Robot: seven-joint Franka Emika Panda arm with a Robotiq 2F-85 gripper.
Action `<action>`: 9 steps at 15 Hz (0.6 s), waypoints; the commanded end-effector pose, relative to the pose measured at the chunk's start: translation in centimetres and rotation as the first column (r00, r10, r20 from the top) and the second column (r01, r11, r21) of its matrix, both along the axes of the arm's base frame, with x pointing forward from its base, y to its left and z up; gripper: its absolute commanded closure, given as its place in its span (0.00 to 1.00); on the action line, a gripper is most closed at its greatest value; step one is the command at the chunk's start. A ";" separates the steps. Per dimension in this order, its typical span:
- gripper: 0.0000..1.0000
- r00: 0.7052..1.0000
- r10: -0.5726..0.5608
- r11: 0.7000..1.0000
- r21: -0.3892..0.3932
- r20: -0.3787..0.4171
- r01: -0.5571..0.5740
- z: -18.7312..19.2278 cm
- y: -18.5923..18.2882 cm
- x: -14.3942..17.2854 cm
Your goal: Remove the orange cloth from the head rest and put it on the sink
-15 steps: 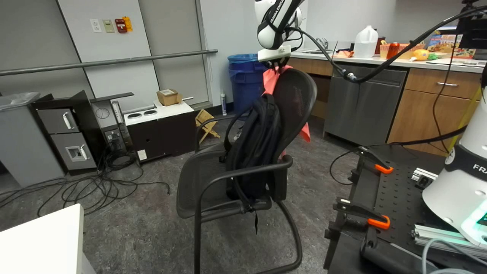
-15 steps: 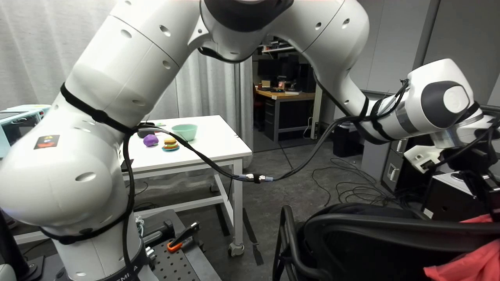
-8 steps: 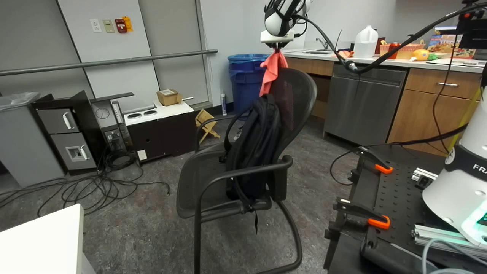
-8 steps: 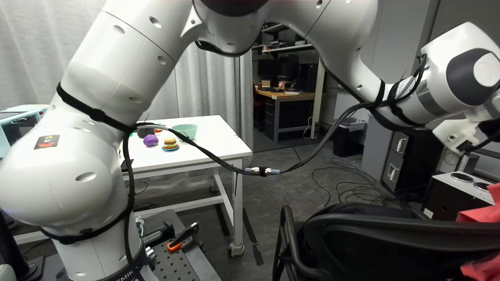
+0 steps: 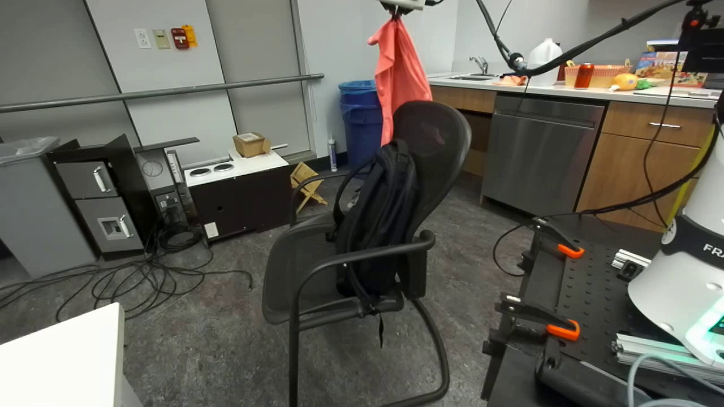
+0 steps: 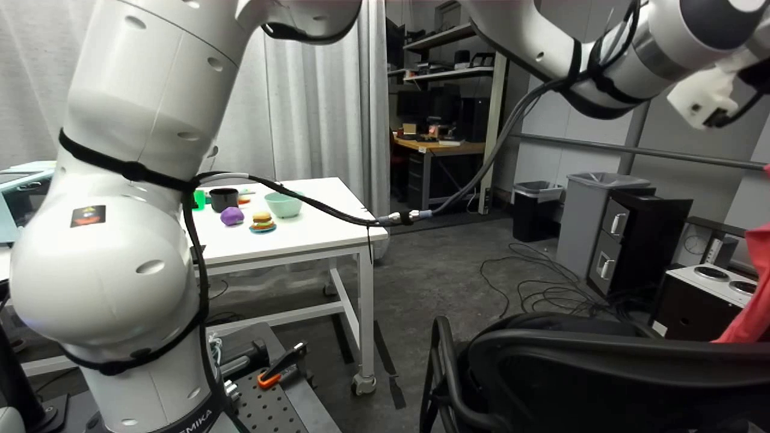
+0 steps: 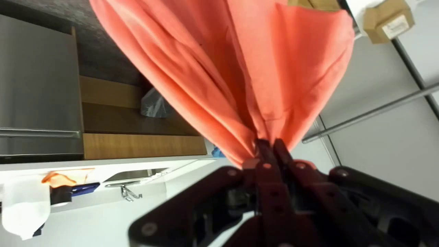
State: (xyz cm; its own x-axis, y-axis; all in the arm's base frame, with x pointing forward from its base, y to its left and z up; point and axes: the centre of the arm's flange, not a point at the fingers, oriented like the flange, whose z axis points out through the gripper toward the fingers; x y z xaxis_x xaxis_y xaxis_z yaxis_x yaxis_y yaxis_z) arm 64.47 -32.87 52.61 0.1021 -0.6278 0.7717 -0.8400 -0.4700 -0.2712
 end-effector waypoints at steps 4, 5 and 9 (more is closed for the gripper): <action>0.99 0.951 0.082 0.996 0.019 0.299 -0.092 13.3 7.9 -4.4; 0.99 0.935 0.090 0.994 0.021 0.342 -0.104 15.0 8.7 -4.9; 0.99 0.851 0.090 0.986 0.071 0.517 -0.148 21.5 11.8 -6.9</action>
